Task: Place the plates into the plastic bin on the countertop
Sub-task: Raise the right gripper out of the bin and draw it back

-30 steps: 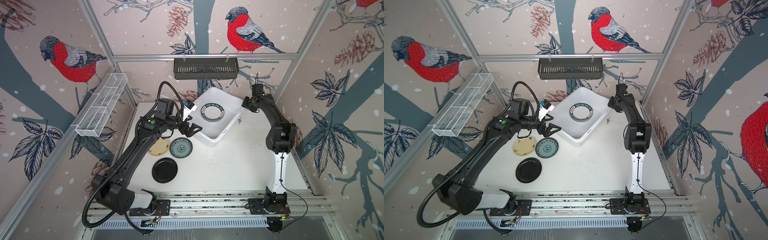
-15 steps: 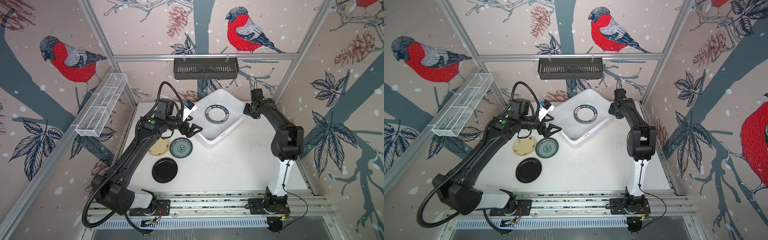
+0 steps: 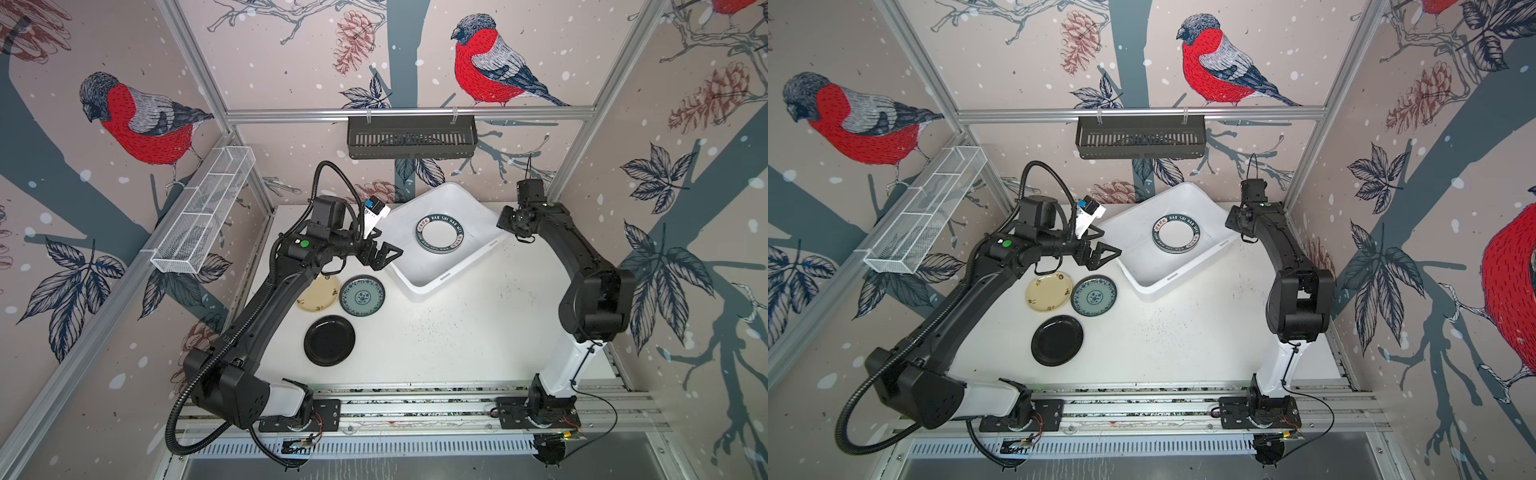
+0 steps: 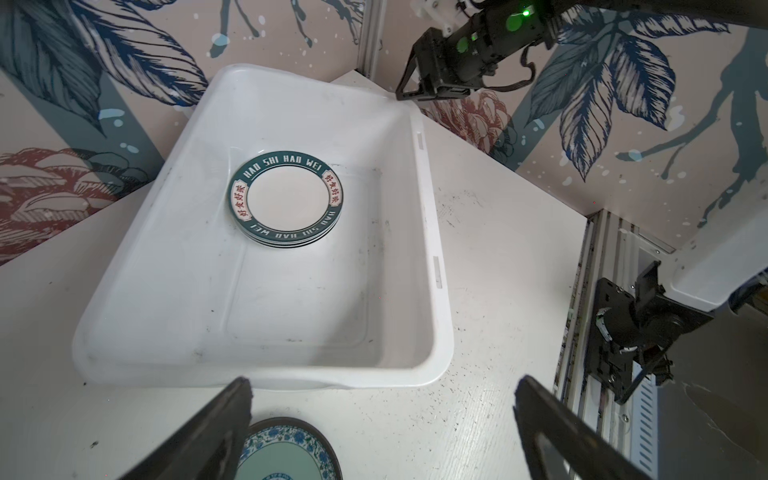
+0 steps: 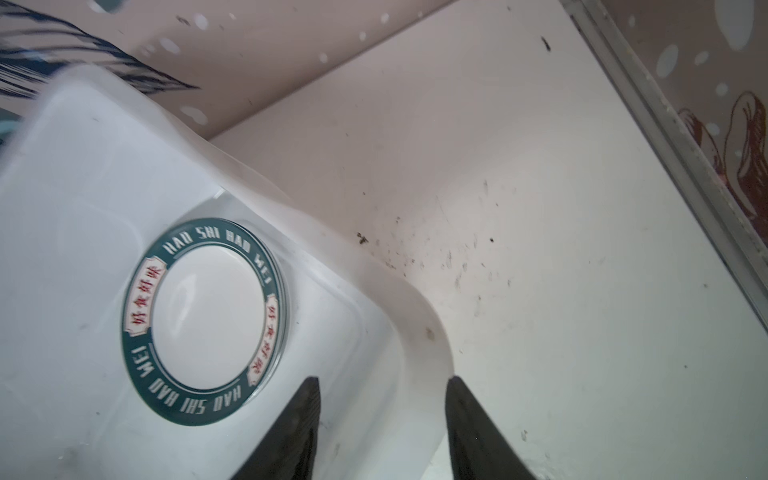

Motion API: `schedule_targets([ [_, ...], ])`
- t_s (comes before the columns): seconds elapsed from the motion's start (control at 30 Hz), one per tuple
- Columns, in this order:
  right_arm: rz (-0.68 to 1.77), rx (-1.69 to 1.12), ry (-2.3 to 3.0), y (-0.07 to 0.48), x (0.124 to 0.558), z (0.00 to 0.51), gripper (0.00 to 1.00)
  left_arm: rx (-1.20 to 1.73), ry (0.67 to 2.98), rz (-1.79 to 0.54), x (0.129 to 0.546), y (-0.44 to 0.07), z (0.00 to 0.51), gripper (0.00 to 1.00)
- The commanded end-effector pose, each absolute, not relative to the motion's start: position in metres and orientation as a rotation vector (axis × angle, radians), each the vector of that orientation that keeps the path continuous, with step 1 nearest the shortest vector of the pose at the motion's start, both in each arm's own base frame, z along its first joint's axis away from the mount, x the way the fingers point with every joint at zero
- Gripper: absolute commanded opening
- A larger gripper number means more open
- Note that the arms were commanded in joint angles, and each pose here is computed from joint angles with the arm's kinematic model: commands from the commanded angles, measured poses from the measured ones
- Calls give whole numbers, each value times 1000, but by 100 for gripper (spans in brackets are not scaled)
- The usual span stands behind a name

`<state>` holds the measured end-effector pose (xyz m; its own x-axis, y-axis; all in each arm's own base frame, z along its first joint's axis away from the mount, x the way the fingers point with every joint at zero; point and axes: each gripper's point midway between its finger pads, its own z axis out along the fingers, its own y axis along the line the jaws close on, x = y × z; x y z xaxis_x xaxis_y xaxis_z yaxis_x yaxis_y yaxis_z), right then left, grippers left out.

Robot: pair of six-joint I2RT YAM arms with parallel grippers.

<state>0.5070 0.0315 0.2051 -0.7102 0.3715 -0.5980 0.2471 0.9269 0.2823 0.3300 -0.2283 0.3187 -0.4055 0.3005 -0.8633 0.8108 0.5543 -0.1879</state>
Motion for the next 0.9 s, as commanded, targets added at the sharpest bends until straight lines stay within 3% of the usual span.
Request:
schedule_targets([
  [0.0, 347, 419, 2321, 44, 511, 233, 50, 783, 1970, -741, 350, -213, 326, 98],
  [0.5, 661, 218, 2071, 102, 389, 298, 43, 478, 2248, -722, 380, -118, 257, 98],
  [0.63, 777, 85, 1985, 132, 349, 318, 43, 513, 2370, -512, 378, -87, 225, 97],
  [0.87, 962, -86, 1931, 174, 299, 314, 45, 462, 2503, -427, 367, -53, 184, 96],
])
